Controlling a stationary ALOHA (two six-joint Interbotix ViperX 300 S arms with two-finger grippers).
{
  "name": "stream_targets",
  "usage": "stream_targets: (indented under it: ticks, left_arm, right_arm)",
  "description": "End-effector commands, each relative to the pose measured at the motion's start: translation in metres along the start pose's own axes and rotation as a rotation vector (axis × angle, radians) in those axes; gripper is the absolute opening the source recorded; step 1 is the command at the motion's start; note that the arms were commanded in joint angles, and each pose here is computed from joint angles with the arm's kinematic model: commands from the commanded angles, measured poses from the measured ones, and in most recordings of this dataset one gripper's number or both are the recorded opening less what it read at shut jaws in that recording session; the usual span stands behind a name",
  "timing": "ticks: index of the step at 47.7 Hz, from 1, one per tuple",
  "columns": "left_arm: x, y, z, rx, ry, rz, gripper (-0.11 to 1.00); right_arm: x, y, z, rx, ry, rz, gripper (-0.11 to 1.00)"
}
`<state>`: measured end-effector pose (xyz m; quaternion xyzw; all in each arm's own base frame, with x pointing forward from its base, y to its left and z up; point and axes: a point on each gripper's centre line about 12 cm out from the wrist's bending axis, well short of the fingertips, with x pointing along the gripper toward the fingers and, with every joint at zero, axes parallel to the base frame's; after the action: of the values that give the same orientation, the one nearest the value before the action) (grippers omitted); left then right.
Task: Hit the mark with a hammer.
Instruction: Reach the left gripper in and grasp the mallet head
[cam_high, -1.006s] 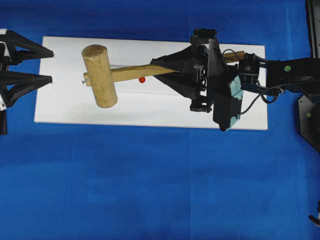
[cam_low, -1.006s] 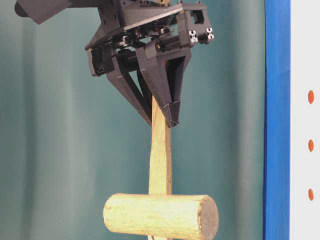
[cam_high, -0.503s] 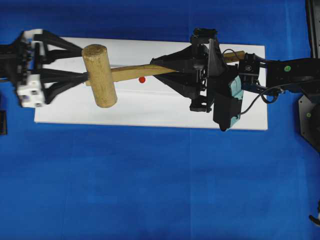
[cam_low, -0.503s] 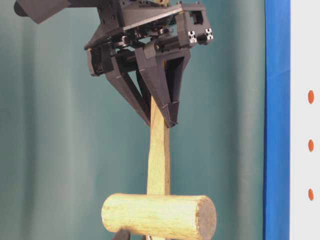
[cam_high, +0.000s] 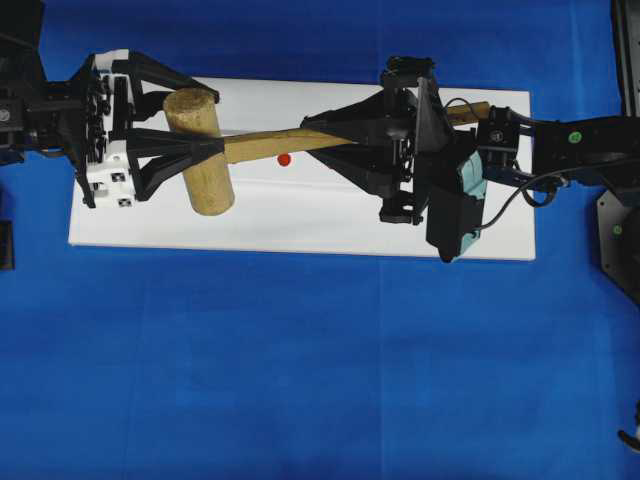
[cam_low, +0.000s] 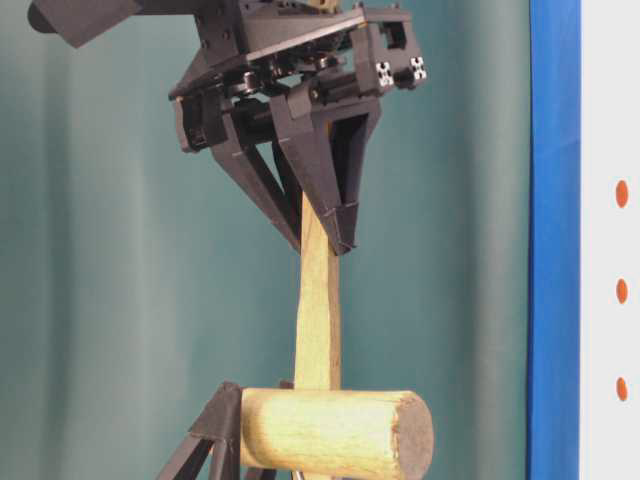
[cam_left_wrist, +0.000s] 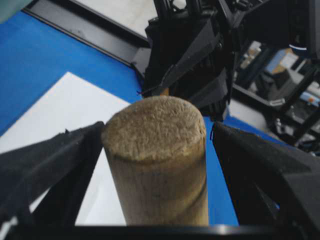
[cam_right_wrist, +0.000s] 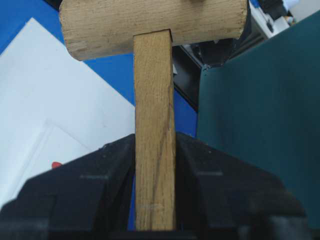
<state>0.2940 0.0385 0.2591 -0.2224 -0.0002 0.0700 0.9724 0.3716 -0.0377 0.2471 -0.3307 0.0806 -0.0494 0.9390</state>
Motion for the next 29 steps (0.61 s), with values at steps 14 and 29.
stream_targets:
  ticks: [14, 29]
  left_arm:
    - [0.0016, -0.0026, 0.0009, -0.106, 0.034, 0.011, 0.46]
    - [0.0016, -0.0025, 0.0008, -0.106, 0.035, 0.012, 0.47]
  right_arm:
    - [-0.001, -0.0163, 0.0179, 0.026, -0.049, -0.054, 0.1]
    - [-0.0007, -0.016, 0.0162, 0.041, -0.035, -0.047, 0.1]
